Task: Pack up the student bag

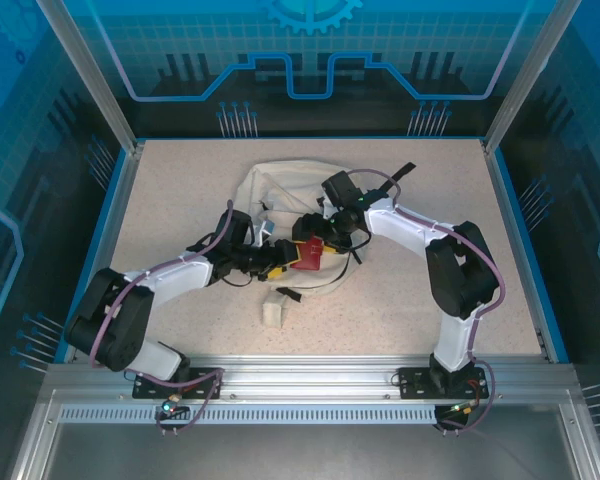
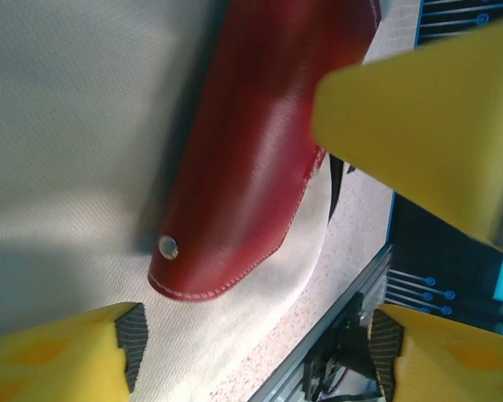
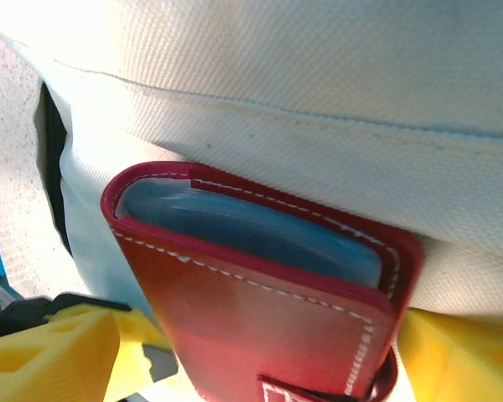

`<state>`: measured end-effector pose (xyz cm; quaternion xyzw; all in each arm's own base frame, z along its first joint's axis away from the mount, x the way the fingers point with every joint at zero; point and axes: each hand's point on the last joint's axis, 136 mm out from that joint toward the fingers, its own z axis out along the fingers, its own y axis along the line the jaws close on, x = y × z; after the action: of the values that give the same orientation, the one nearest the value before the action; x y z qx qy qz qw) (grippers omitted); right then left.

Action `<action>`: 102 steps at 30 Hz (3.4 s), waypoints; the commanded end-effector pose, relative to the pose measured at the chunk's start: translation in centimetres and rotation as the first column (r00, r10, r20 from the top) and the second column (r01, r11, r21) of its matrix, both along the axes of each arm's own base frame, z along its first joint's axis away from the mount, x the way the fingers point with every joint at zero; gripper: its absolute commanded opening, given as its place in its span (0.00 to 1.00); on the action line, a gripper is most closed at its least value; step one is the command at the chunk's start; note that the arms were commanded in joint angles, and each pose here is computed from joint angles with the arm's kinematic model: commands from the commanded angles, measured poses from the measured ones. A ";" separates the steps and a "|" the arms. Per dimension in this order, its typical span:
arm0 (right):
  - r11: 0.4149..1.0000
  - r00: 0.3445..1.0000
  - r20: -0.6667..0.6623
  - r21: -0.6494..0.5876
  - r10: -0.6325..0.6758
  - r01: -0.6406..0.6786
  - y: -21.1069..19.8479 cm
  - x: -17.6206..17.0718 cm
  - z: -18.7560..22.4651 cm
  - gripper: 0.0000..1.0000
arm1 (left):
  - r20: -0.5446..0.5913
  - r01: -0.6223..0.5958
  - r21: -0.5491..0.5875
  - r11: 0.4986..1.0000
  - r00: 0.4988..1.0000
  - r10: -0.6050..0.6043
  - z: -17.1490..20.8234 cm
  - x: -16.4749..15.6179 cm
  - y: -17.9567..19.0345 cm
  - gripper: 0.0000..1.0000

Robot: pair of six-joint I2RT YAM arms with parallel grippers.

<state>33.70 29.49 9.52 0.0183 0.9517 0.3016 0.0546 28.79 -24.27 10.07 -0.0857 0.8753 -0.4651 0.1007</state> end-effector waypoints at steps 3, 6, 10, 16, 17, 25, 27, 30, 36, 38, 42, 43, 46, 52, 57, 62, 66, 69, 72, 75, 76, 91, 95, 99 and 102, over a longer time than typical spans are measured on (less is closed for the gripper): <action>0.997 1.000 0.011 0.078 0.006 -0.007 0.0 0.6 1.5 0.85 | 0.019 -0.007 -0.010 1.000 1.000 0.007 -0.5 1.0 -0.4 0.61; 0.997 1.000 0.011 0.080 0.003 -0.004 -0.5 0.4 1.4 0.78 | 0.037 -0.031 0.054 0.998 0.999 0.029 -1.3 1.6 0.3 0.56; 0.997 1.000 0.003 0.078 0.003 -0.004 -1.0 0.1 0.8 0.68 | 0.069 0.002 0.063 0.998 0.998 -0.006 -1.5 2.1 -0.1 0.54; 0.996 0.999 -0.035 0.093 -0.004 0.007 -0.9 0.4 -0.4 0.54 | 0.106 0.053 0.110 0.992 0.992 -0.065 -2.3 2.9 -0.4 0.54; 0.995 0.999 -0.043 0.100 -0.004 0.008 -0.7 0.4 -0.5 0.53 | 0.111 0.063 0.101 0.993 0.991 -0.074 -2.2 3.0 -0.6 0.53; 0.987 0.997 -0.071 0.157 -0.013 0.024 -0.4 1.0 -0.4 0.52 | 0.159 0.113 -0.022 0.993 0.981 -0.108 -0.3 3.8 -2.4 0.39; 0.988 0.998 -0.064 0.152 -0.018 0.027 -0.7 1.0 -0.1 0.52 | 0.159 0.103 -0.029 0.994 0.982 -0.097 -0.1 3.9 -2.1 0.31; 0.992 0.999 -0.035 0.121 -0.025 0.029 -1.5 1.0 0.8 0.55 | 0.165 0.083 -0.043 0.996 0.983 -0.075 0.5 3.8 -1.4 0.19; 0.994 0.990 0.098 0.035 -0.102 0.099 -4.7 1.9 4.1 0.66 | 0.179 0.020 -0.041 0.999 0.984 -0.012 2.7 3.4 0.5 0.11; 0.990 0.981 0.135 0.006 -0.141 0.141 -5.8 2.7 4.7 0.66 | 0.181 -0.016 -0.030 0.999 0.983 0.021 3.5 3.5 1.3 0.10; 0.982 0.970 0.178 -0.054 -0.166 0.178 -6.6 4.2 5.5 0.66 | 0.190 -0.089 -0.009 0.996 0.978 0.089 5.6 4.0 2.8 0.10; 0.980 0.967 0.195 -0.075 -0.165 0.182 -6.7 4.7 5.6 0.66 | 0.197 -0.106 -0.006 0.994 0.975 0.105 6.1 4.2 3.1 0.10; 0.970 0.960 0.228 -0.140 -0.165 0.200 -7.2 6.5 5.1 0.64 | 0.210 -0.168 0.004 0.986 0.964 0.164 7.6 5.1 3.9 0.09; 0.965 0.973 0.201 -0.211 -0.112 0.154 -6.3 8.4 2.2 0.59 | 0.175 -0.278 0.031 0.960 0.947 0.269 8.1 7.3 4.8 0.09; 0.974 0.990 0.135 -0.220 -0.031 0.061 -4.2 6.7 -0.4 0.60 | 0.163 -0.339 0.078 0.938 0.932 0.323 7.4 8.0 5.8 0.09; 0.975 0.998 0.065 -0.220 0.011 0.004 -2.2 3.2 -2.9 0.60 | 0.135 -0.361 0.114 0.926 0.929 0.345 6.2 7.8 6.8 0.09; 0.978 1.000 0.020 -0.208 -0.004 0.008 -0.7 0.0 -4.2 0.60 | 0.120 -0.380 0.140 0.914 0.923 0.366 5.5 7.3 7.8 0.09; 0.978 0.999 0.013 -0.207 -0.035 0.037 0.3 -2.0 -4.1 0.60 | 0.107 -0.399 0.169 0.901 0.917 0.385 4.9 6.8 8.8 0.09; 0.974 0.996 0.068 -0.218 -0.055 0.069 0.2 -1.9 -2.1 0.60 | 0.102 -0.407 0.183 0.895 0.913 0.394 4.6 6.3 9.3 0.09; 0.972 0.988 0.144 -0.219 -0.053 0.084 -0.4 -0.8 1.3 0.63 | 0.096 -0.405 0.178 0.897 0.914 0.394 4.8 5.6 9.4 0.09; 0.971 0.986 0.161 -0.224 -0.045 0.080 -0.6 -0.6 2.1 0.64 | 0.095 -0.406 0.178 0.896 0.914 0.395 4.9 5.5 9.5 0.09; 0.889 0.916 0.204 -0.384 0.344 -0.249 3.9 2.9 2.2 0.60 | 0.065 -0.416 0.280 0.865 0.907 0.415 5.7 1.9 11.5 0.09; 0.877 0.917 0.185 -0.406 0.354 -0.257 4.4 4.1 0.7 0.50 | 0.032 -0.407 0.254 0.877 0.910 0.413 5.7 1.2 11.0 0.09; 0.882 0.923 0.174 -0.396 0.344 -0.254 4.6 4.5 0.2 0.29 | -0.004 -0.390 0.223 0.893 0.916 0.401 5.3 0.6 10.4 0.08; 0.894 0.919 0.210 -0.380 0.333 -0.237 4.6 4.9 1.6 0.14 | -0.025 -0.355 0.177 0.918 0.931 0.365 5.3 0.2 9.5 0.07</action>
<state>38.50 33.97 9.56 -0.1700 0.9684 0.1245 0.1335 29.95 -13.86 15.32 -0.2549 0.8901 -0.3272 0.1890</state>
